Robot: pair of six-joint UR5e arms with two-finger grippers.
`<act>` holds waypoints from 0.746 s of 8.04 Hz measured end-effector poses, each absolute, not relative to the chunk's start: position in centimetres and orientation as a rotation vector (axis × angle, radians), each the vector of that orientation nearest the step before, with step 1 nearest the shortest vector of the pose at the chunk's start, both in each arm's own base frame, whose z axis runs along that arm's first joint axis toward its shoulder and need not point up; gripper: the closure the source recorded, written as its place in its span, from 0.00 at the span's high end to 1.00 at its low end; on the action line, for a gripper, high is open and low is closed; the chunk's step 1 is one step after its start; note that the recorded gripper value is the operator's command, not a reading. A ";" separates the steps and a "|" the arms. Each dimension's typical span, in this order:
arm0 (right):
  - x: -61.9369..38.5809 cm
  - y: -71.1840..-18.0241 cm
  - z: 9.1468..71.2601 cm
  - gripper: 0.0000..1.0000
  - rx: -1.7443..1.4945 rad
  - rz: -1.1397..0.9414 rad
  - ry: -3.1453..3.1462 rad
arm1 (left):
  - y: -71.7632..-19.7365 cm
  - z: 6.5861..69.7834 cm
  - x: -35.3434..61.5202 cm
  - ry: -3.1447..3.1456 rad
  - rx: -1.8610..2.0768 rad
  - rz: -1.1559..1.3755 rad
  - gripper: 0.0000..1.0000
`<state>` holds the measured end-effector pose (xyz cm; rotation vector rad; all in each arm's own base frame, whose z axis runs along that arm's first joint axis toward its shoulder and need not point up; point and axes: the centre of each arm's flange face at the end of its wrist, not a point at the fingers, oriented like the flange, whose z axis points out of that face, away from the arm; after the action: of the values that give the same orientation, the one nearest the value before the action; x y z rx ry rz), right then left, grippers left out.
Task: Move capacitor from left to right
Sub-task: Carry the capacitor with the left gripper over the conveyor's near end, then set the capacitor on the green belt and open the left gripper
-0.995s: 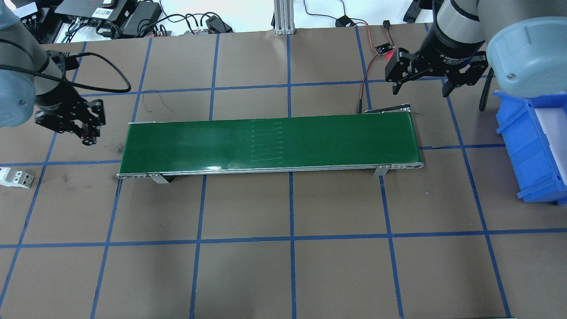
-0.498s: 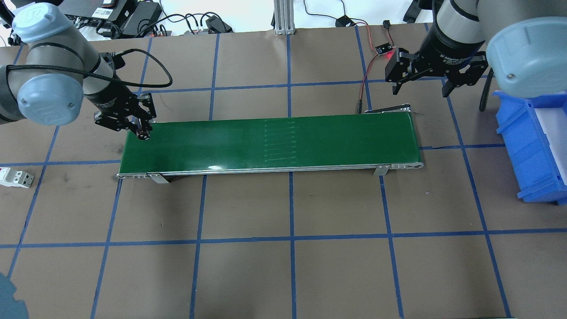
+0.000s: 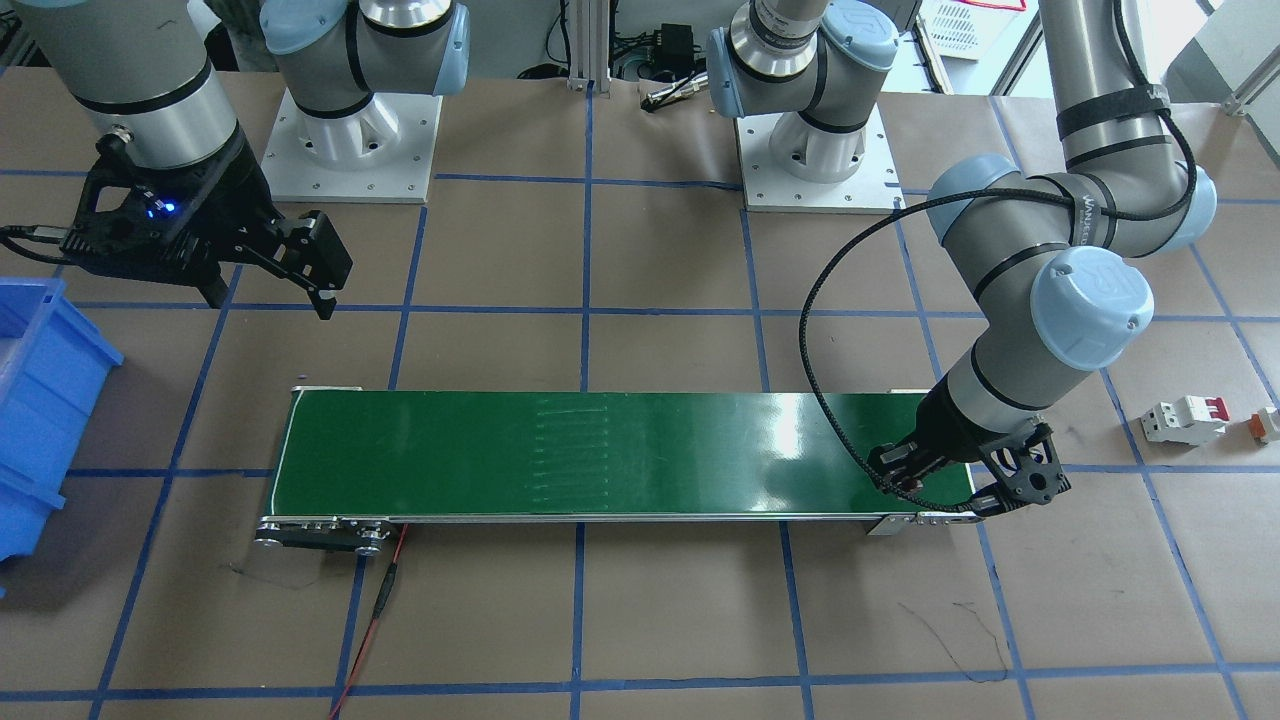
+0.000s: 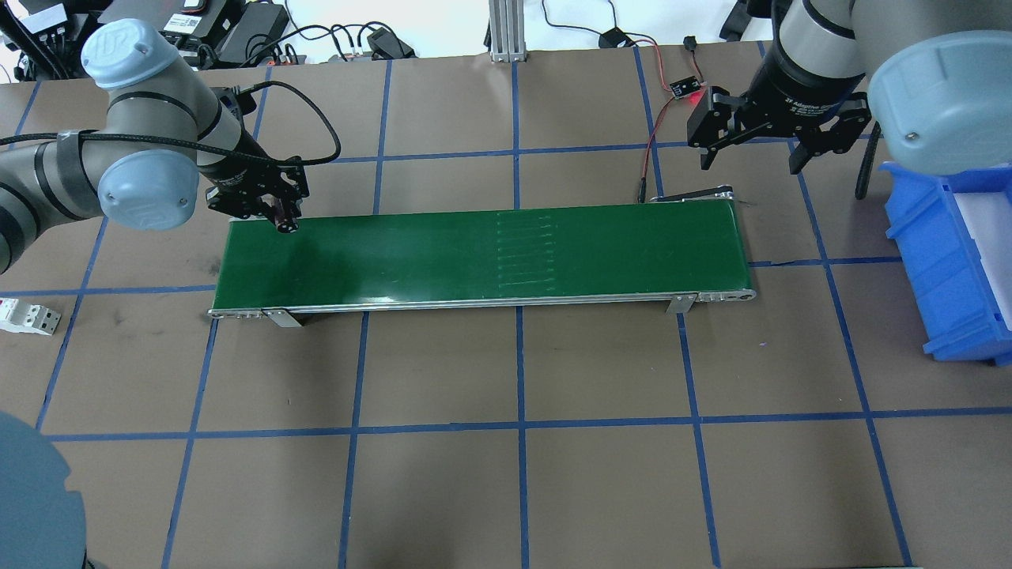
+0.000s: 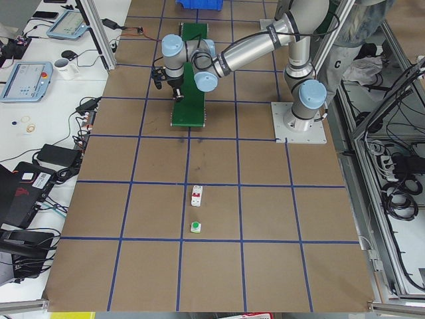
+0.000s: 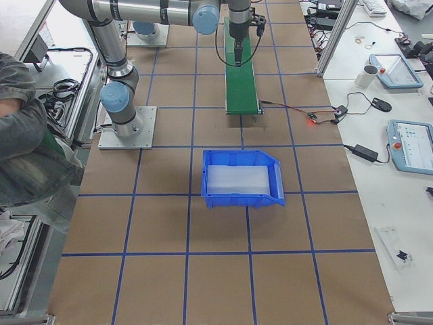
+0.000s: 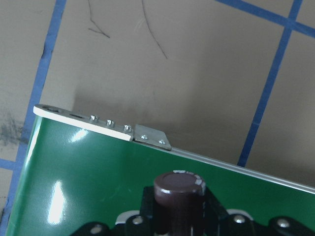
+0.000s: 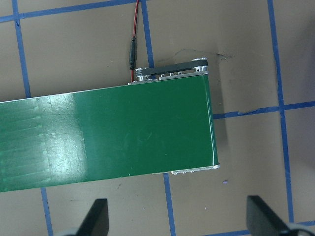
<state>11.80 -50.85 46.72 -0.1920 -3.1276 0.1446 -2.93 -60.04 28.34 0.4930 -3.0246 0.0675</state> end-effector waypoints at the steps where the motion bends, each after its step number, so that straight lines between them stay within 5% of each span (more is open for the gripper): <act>1: 11.8 -50.8 46.7 1.00 -0.192 0.144 -3.128 | -60.1 27.6 -3.1 -3.032 0.484 0.048 0.31; 4: 11.8 -50.8 46.7 1.00 -0.192 0.139 -3.127 | -59.3 24.9 -3.9 -3.096 0.453 -0.069 0.31; 6: 11.8 -50.8 46.7 1.00 -0.192 0.139 -3.128 | -58.7 24.6 -4.4 -3.109 0.442 -0.123 0.50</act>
<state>11.80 -50.81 46.68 -0.1919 -3.1277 0.1385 -4.37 -58.73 24.55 0.4423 -3.1092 -0.1231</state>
